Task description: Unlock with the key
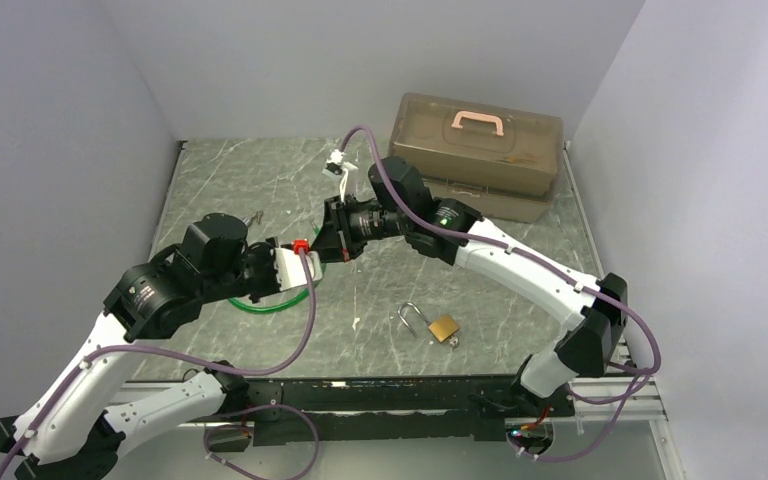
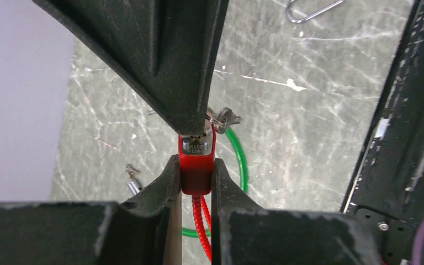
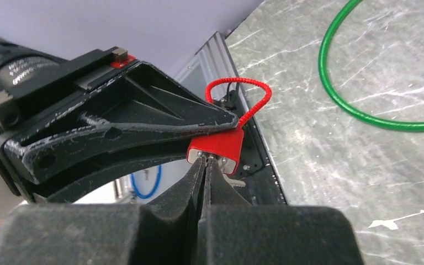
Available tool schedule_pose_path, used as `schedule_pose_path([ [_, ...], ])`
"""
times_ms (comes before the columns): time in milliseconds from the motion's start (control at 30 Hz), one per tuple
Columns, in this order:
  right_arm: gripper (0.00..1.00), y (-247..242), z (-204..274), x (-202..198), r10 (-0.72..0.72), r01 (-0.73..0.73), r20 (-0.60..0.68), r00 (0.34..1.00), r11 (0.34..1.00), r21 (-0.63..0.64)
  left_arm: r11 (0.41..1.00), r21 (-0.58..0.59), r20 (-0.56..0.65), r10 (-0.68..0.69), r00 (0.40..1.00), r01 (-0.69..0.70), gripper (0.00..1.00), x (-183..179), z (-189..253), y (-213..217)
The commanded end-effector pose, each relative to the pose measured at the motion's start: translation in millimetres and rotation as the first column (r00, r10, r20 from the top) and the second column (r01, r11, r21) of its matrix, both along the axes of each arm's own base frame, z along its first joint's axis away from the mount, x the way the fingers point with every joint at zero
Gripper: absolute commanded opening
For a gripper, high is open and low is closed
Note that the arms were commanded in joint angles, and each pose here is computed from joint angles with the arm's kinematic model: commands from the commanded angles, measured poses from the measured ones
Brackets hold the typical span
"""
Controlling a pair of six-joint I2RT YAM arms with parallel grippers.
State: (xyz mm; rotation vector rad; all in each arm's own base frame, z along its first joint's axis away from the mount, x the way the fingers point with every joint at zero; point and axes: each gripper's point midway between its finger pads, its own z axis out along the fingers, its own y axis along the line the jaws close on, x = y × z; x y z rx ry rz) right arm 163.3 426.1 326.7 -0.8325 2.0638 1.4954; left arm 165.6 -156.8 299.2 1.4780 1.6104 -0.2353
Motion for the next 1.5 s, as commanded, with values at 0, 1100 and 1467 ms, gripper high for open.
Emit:
schedule_pose_path([
  [0,0.00,10,-12,-10,0.008,-0.014,-0.200,0.980,1.000,-0.027,0.991,-0.132,0.264,0.029,0.964,0.006,0.00,30,59,-16],
  [1100,1.00,-73,65,-59,0.163,-0.394,0.711,0.684,0.902,0.173,0.853,-0.472,-0.289,-0.391,0.874,0.225,0.00,-74,61,-58],
  [1467,0.84,-54,61,-73,0.216,-0.458,0.723,0.656,0.875,0.154,0.848,-0.486,-0.327,-0.400,0.856,0.210,0.00,-73,59,-61],
])
